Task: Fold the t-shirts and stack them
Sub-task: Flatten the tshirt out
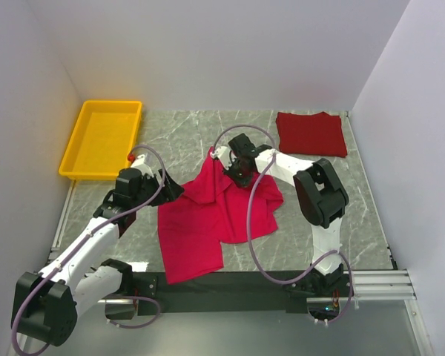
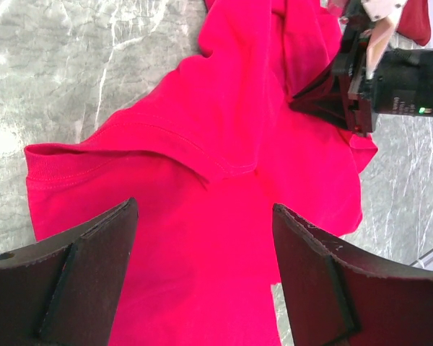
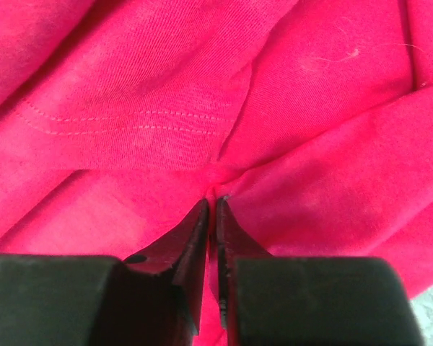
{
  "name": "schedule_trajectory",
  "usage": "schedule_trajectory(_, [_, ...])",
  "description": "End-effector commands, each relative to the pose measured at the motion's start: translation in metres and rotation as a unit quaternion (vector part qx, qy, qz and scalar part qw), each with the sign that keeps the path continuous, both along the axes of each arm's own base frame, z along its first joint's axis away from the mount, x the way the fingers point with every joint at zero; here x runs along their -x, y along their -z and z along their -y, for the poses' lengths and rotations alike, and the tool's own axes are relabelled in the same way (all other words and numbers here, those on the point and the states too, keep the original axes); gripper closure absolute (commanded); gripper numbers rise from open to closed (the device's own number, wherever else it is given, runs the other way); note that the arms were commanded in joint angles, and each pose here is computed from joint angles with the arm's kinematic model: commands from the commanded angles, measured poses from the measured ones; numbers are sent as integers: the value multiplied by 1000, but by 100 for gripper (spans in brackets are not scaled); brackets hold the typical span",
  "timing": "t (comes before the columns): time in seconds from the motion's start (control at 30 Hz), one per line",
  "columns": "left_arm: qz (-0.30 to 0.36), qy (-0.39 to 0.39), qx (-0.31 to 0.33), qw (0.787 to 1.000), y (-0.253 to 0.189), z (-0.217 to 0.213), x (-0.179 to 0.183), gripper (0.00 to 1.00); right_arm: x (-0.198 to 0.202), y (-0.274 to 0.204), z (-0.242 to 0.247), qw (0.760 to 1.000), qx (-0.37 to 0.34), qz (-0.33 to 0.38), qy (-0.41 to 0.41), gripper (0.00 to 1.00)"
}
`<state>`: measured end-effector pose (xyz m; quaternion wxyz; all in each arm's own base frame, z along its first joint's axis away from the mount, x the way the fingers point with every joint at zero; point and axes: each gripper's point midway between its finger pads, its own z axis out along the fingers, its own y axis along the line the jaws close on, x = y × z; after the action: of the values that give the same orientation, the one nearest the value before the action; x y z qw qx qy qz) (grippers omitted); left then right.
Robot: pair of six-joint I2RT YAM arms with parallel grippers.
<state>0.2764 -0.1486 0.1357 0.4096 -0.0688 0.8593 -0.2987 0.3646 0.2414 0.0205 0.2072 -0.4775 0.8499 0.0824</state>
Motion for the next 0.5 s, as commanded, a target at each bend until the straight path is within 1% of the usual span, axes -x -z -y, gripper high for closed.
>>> schedule_trajectory(0.0, [18,2,0,1000,-11,0,-3,20,-12,-44,-1,999,-27,43,12,87])
schedule_trajectory(0.13, [19,4,4,1000,-11,1,-3,20,-18,-69,4,997,-46,57,20,90])
schedule_trajectory(0.2, [18,6,5,1000,-10,2,-3,20,-24,-80,10,996,-56,62,31,94])
schedule_trajectory(0.27, [17,7,5,1000,-10,3,-4,20,-28,-84,15,995,-61,63,39,96])
schedule_trajectory(0.37, [18,15,8,1000,-10,6,-5,20,-43,-88,31,993,-68,65,72,99])
schedule_trajectory(0.47, [15,25,10,1000,-9,9,-5,20,-67,-91,60,987,-68,79,124,100])
